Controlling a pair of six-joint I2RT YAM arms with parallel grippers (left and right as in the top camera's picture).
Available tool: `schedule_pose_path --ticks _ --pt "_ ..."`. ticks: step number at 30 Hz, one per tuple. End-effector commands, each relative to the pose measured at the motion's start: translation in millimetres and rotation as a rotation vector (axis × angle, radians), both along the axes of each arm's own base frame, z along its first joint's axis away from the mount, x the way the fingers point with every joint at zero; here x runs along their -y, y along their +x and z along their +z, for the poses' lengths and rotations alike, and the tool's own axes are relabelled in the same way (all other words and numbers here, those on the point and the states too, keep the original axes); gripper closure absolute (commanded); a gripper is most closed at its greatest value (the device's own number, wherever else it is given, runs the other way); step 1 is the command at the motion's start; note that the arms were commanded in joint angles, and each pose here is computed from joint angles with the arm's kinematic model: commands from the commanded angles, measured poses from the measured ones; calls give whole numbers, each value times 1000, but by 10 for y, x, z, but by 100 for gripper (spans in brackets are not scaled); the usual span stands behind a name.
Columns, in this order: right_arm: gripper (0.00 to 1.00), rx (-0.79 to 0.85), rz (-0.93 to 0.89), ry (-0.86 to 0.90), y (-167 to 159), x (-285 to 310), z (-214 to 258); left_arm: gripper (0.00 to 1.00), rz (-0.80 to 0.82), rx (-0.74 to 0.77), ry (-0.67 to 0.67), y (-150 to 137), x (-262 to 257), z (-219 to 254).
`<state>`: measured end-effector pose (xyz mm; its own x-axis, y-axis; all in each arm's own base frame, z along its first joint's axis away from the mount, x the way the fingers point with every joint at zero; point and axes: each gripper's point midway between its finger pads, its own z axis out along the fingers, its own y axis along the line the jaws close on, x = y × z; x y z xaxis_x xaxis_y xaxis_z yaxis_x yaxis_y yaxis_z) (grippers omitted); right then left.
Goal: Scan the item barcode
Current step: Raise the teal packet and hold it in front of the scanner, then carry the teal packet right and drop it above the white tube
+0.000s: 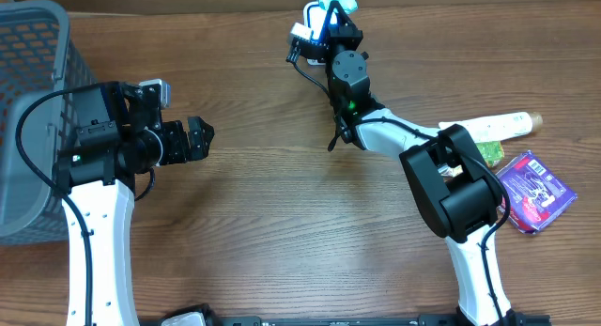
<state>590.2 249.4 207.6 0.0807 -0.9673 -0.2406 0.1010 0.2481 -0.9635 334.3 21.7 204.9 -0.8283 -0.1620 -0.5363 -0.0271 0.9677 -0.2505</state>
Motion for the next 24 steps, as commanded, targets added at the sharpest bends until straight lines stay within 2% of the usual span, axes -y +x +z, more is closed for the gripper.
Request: schedule_pose_path --ticks 1,6,11,14,18,21,24 --pt "96 30 -34 38 -27 -17 145 0 -17 22 -1 19 30 69" --pt "96 31 -51 63 -116 -69 295 1 -17 22 0 19 30 69" --pt "96 -149 -35 108 -308 -117 430 0 -17 22 0 19 30 69" --pt "96 -230 -46 363 -597 86 898 0 -18 22 0 19 30 69" --pt "96 -256 -49 693 -1044 378 1514 0 -17 22 -1 19 30 69" --pt "96 -314 -90 1032 -1508 734 1807 0 -17 22 -1 19 30 69" --pt "96 -384 -67 1290 -1840 1055 2010 0 -17 22 -1 19 30 69"
